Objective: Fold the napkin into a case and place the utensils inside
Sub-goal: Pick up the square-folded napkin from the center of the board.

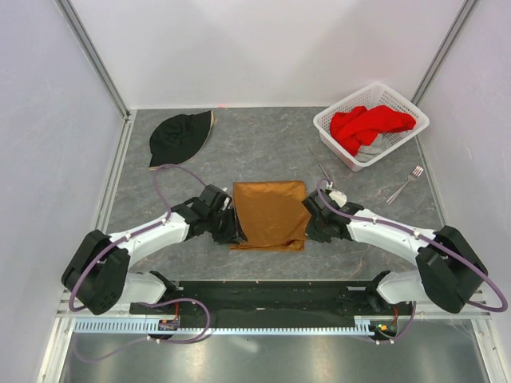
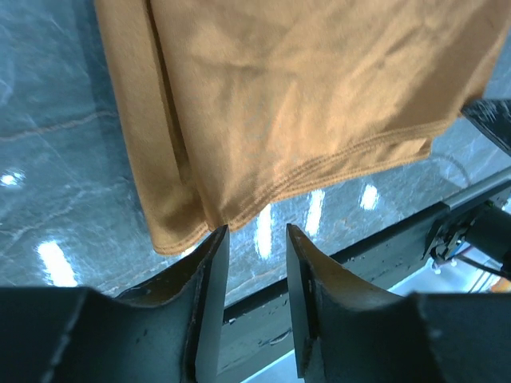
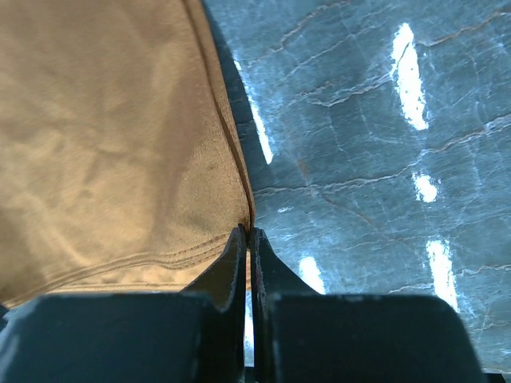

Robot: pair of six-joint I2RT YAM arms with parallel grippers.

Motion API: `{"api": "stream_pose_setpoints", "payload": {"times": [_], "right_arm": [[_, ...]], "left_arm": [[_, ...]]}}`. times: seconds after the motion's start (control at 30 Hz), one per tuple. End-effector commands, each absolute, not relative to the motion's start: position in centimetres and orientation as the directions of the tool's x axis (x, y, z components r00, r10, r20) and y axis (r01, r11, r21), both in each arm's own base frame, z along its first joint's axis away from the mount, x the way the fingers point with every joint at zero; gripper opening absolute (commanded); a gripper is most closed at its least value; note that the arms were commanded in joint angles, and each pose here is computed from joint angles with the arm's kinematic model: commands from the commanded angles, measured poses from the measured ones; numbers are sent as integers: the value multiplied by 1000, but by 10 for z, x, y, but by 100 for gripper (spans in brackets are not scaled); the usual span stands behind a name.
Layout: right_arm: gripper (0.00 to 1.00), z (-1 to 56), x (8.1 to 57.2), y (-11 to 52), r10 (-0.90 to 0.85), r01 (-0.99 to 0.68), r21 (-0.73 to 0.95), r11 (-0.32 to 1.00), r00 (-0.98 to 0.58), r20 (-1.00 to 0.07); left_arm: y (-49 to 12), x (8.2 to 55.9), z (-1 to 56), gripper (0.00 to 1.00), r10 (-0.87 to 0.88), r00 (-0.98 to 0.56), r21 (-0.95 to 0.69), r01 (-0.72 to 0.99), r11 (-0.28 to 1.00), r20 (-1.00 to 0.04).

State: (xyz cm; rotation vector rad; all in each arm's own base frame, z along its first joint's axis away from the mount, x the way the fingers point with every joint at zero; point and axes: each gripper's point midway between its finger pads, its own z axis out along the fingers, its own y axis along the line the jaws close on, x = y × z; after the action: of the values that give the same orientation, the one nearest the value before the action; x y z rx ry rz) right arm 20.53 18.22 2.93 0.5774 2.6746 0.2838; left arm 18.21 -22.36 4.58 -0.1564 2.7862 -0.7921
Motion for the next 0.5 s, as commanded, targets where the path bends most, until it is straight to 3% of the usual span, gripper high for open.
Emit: {"api": "stream_pose_setpoints", "payload": {"times": [0.0,0.47], "right_arm": [[0,40,209,181,415,325,283,902,-833,-365],[0,37,211,186,417,319,302,898,-835,-359]], "left_arm": [[-218,200,52,40,-154,-953,-498,-4,867,-260],[-215,198,27,38,-123,-969,-446,-14,895,-215]]}}
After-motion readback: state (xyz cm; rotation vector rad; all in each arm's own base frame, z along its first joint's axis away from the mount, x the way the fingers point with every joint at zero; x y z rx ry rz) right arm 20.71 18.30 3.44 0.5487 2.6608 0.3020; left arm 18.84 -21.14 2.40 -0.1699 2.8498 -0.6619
